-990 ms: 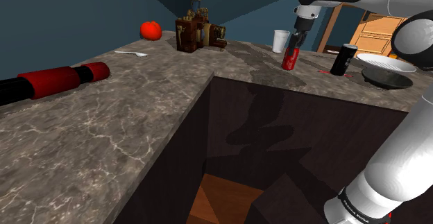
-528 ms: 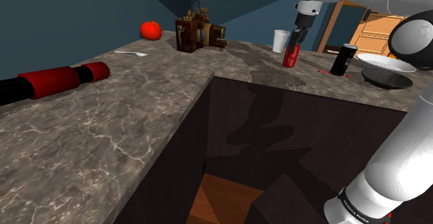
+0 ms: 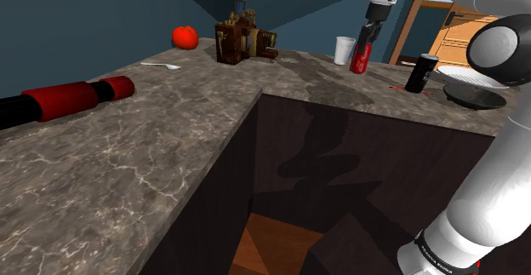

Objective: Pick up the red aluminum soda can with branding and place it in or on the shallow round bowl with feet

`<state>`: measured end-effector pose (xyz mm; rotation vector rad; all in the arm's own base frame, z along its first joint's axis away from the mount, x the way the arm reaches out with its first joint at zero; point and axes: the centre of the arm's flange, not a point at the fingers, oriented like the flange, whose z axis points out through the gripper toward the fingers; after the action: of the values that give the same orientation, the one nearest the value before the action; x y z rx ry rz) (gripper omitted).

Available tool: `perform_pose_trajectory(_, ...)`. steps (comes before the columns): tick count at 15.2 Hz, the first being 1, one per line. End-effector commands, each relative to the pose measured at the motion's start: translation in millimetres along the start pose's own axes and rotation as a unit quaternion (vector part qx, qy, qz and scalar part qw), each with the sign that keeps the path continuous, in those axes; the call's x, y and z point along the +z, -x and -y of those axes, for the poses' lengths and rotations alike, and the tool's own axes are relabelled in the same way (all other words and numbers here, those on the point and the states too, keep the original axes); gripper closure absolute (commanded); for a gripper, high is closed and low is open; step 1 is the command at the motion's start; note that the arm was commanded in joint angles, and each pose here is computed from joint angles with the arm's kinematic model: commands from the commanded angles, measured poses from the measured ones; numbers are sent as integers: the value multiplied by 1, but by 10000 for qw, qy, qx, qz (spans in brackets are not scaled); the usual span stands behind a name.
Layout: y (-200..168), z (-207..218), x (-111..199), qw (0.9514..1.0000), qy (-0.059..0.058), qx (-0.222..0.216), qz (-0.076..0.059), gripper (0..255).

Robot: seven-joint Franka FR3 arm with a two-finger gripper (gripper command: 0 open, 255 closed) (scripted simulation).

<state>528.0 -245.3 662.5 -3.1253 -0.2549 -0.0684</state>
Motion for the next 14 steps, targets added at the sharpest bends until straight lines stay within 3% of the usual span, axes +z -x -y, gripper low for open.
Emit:
perform_pose_trajectory(1,0,0,-12,10000,0,-1,0,255)
perform_pose_trajectory(11,-2,0,-63,10000,0,-1,0,255)
perform_pose_trajectory(14,34,-16,-67,10000,0,-1,0,255)
